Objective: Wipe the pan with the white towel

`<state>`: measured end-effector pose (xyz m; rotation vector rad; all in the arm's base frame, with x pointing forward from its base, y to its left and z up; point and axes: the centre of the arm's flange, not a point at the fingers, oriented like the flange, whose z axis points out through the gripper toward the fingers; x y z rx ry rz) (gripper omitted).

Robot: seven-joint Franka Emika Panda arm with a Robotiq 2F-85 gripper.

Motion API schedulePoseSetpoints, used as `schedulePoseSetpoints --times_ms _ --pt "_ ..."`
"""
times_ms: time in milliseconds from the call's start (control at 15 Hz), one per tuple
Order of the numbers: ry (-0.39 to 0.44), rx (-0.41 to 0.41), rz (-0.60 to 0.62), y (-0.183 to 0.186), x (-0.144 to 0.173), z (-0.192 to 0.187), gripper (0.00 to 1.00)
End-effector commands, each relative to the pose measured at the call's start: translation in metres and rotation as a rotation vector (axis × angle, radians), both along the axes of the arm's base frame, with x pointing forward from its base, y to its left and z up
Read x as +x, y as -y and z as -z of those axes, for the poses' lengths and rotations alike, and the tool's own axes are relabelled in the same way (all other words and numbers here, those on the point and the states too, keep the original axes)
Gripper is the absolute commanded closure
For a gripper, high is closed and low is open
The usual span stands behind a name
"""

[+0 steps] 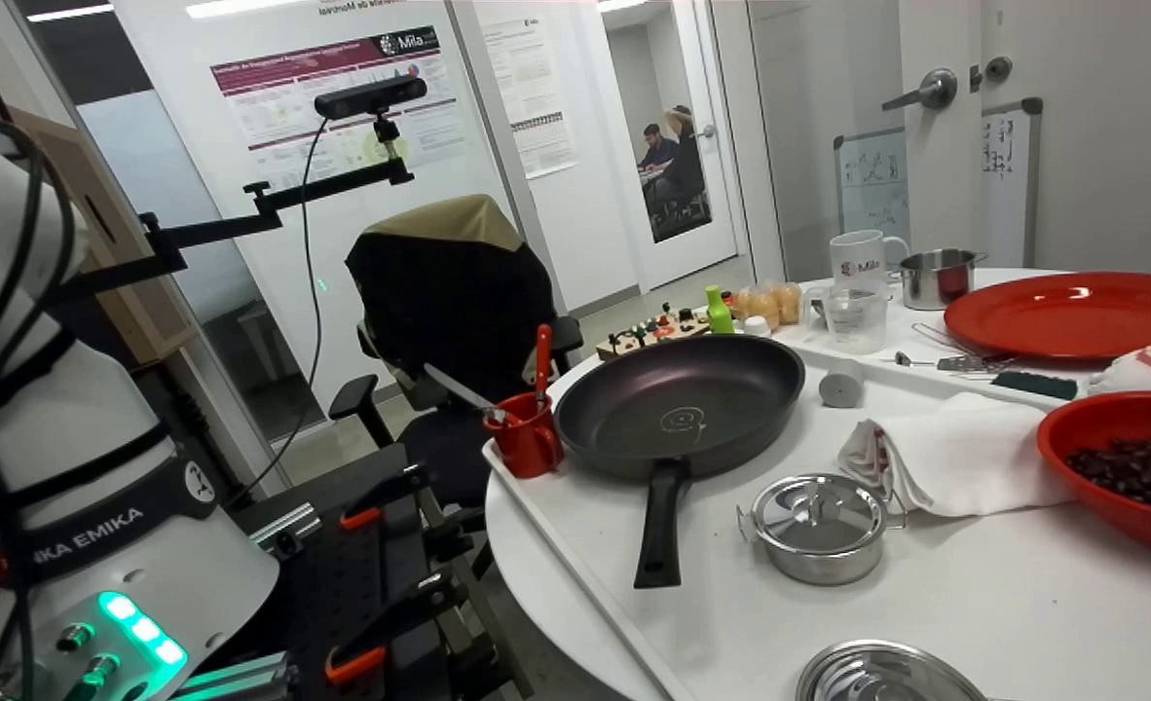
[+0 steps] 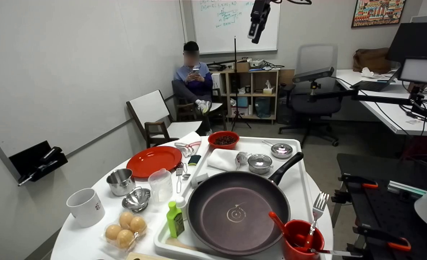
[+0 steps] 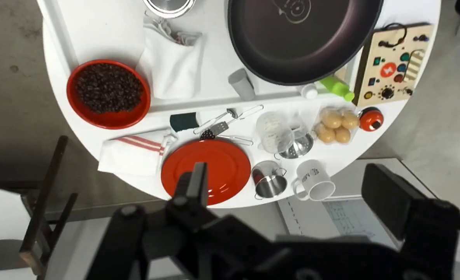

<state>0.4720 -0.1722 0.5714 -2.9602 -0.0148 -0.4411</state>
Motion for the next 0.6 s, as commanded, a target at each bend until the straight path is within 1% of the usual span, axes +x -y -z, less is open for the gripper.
schedulePoseSetpoints --times_ms 0,533 --pt "0.005 0.008 0.089 0.019 0.05 0.02 0.0" --pt "-0.08 -0.035 0.287 0.06 0.112 0.107 0.0"
